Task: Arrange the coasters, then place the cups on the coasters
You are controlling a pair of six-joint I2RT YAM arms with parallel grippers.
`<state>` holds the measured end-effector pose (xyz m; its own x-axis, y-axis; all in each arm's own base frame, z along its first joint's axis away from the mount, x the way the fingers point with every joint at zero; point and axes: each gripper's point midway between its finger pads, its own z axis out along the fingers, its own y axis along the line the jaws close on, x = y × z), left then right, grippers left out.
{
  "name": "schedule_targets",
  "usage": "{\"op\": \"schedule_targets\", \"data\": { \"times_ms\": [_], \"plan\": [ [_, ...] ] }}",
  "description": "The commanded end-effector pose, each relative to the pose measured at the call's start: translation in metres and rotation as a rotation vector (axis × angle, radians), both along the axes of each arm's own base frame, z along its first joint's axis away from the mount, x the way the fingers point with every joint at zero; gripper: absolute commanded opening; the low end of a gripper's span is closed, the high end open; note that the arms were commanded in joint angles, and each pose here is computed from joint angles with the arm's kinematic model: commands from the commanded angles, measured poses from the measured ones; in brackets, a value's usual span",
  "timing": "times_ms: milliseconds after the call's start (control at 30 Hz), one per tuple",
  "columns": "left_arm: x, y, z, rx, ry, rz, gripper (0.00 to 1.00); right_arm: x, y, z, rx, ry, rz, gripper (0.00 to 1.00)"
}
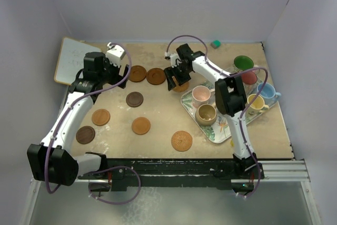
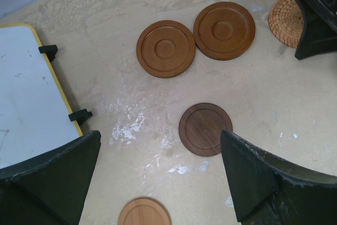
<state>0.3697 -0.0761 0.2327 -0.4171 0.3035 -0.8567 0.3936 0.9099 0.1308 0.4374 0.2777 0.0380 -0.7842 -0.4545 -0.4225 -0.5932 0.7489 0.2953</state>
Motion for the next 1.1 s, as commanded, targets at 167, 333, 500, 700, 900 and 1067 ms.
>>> {"op": "schedule_targets", "data": {
  "times_ms": [167, 333, 500, 700, 900, 1067],
  "plan": [
    [0.007, 0.02, 0.028, -0.006, -0.089, 0.092, 0.91, -0.084, 0.028, -0.015, -0.03, 0.156, 0.175, 0.76],
    [0.014, 0.039, 0.034, -0.019, -0.1, 0.193, 0.91, -0.113, 0.044, -0.02, -0.022, 0.184, 0.246, 0.76],
    [0.021, 0.064, 0.038, -0.008, -0.109, 0.308, 0.92, -0.145, 0.052, -0.029, -0.042, 0.22, 0.321, 0.75],
    [0.025, 0.077, 0.041, -0.016, -0.108, 0.361, 0.92, -0.179, 0.058, -0.027, -0.027, 0.236, 0.385, 0.75],
    [0.026, 0.078, 0.034, -0.003, -0.088, 0.353, 0.92, -0.201, 0.067, -0.017, 0.004, 0.253, 0.447, 0.75],
    [0.023, 0.077, 0.03, 0.014, -0.09, 0.326, 0.92, -0.205, 0.069, 0.012, 0.045, 0.237, 0.499, 0.75]
  ]
}}
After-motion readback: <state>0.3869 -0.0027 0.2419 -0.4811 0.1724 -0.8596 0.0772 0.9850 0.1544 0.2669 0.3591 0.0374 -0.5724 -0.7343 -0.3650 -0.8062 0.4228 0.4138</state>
